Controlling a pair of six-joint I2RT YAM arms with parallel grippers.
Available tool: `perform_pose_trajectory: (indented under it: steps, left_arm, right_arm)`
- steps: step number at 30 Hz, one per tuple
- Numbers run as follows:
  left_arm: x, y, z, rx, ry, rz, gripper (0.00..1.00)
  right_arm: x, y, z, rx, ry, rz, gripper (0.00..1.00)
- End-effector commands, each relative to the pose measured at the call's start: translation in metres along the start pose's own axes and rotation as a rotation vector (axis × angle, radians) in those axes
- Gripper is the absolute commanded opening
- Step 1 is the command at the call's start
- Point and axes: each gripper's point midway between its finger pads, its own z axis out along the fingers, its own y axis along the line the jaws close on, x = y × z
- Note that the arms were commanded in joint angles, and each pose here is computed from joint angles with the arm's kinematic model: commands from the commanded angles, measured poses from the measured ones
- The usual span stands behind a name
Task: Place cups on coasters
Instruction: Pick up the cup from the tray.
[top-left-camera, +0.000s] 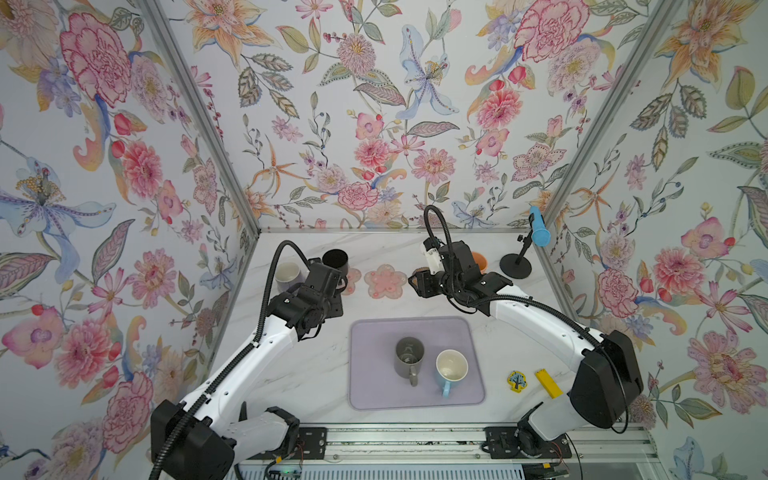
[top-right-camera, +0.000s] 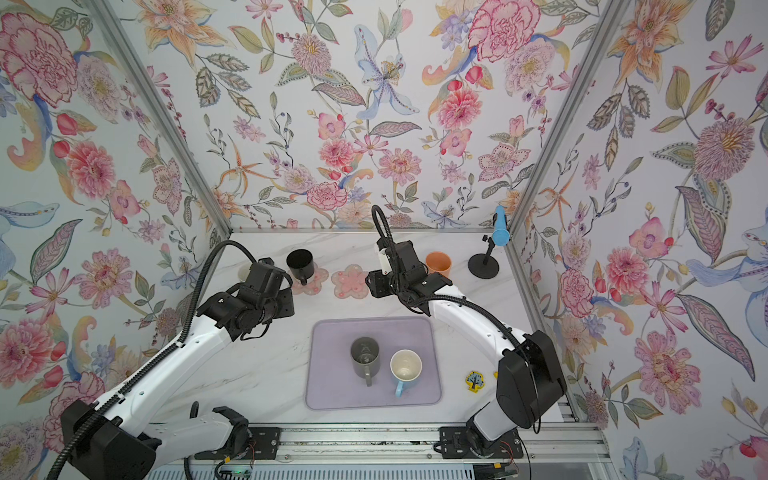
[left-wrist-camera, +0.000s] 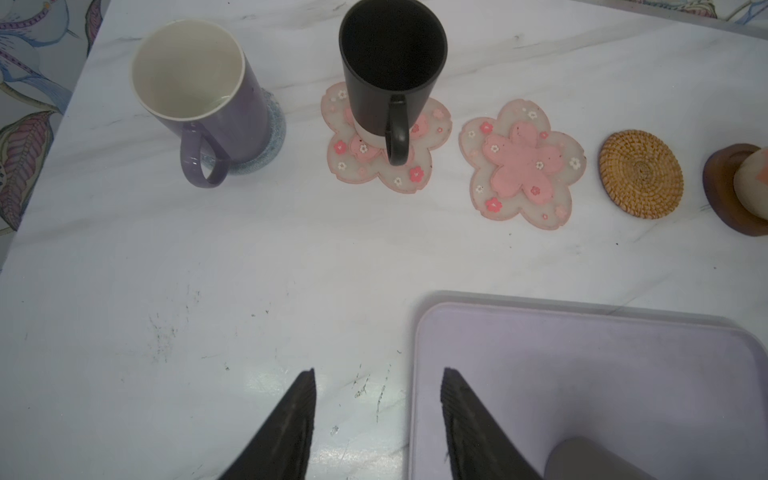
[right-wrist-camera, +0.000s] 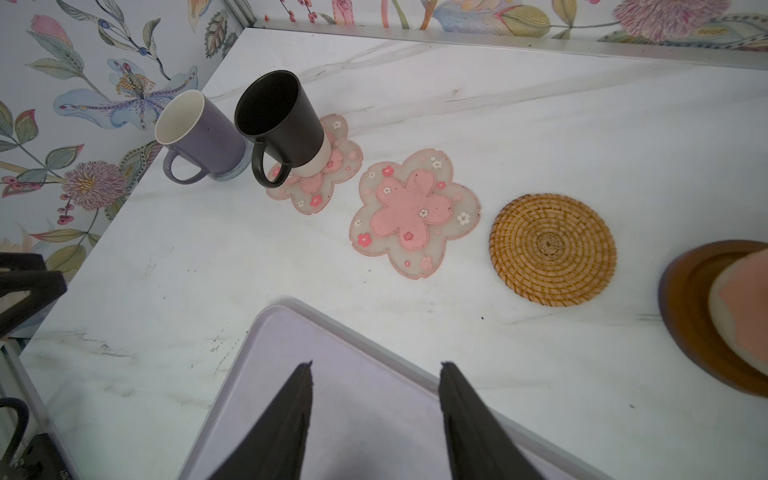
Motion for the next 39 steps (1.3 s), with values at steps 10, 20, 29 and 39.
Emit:
perform_pose_trajectory:
  steps: [10, 20, 29, 39]
  left_arm:
    - [0.083, -0.062, -0.017, 0.171, 0.054, 0.262, 0.58]
    - [0.116, -0.107, -0.031, 0.298, 0.05, 0.315, 0.61]
    - [0.163, -0.138, -0.038, 0.407, 0.146, 0.358, 0.64]
    - [0.199, -0.164, -0.045, 0.478, 0.208, 0.385, 0.65]
  right_arm:
    - [0.033, -0.036, -0.037, 0.1, 0.032, 0.022, 0.64]
    - [0.038, -0.058, -0.058, 0.134, -0.002, 0.075, 0.66]
    - [0.037, -0.081, -0.075, 0.195, -0.039, 0.089, 0.65]
    - [0.043, -0.091, -0.083, 0.205, -0.05, 0.11, 0.65]
